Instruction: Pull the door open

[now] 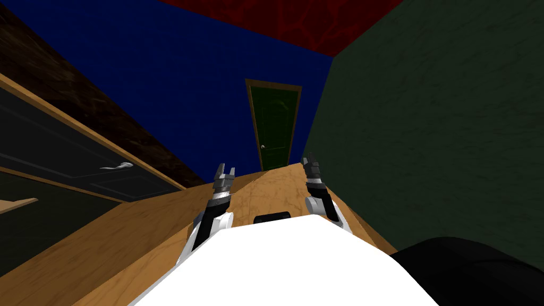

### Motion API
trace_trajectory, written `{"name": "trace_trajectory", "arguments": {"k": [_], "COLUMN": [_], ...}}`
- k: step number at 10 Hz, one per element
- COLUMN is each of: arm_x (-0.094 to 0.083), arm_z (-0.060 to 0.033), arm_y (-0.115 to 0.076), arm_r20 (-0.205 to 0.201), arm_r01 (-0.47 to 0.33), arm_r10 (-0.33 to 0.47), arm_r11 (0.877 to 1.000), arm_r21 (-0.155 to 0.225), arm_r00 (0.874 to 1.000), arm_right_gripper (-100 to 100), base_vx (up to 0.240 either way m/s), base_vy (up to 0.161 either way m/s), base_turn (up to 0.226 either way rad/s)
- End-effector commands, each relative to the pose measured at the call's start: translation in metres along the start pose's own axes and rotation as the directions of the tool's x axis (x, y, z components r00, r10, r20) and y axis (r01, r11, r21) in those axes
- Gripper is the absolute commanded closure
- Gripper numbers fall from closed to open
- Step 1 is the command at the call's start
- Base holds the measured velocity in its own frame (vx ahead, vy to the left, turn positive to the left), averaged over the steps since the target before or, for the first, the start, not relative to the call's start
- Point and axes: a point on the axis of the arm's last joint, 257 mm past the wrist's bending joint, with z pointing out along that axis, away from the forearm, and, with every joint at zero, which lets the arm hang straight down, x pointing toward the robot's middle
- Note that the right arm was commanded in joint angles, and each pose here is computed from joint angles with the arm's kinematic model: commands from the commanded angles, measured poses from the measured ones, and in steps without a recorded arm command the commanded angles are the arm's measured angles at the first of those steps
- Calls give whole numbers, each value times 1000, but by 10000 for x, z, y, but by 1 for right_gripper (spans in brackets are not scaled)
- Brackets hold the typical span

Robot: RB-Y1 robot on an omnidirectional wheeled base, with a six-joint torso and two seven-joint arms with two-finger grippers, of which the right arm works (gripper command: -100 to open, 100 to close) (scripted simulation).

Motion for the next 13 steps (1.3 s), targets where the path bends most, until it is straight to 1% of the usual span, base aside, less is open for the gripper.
{"name": "trace_trajectory", "arguments": {"k": [1,4,5,6,9,10,13], "arm_x": [29,94,107,133,176,203,246], "arm_z": [-7,-26,-31,-42,-65,-82,-114], "arm_y": [-92,-316,-364,-460,-633,-751,-951], "arm_r20": [-10,-30,-34,-42,-56,-64,-77], "arm_r01": [-5,-18,-20,-25,-34,-39,-47], "arm_r10": [5,19,22,28,38,45,57], "arm_r11": [1000,999,999,998,996,994,991], "arm_r21": [12,41,47,60,84,100,129], "arm_r00": [1000,999,999,999,998,997,995], "arm_right_gripper": [-100,-100,-100,-100,-100,-100,-100], "base_vx": [73,145,134,126,112,115,124], "base_vy": [112,22,21,43,45,57,48], "base_turn": [45,32,30,42,27,56,35]}}
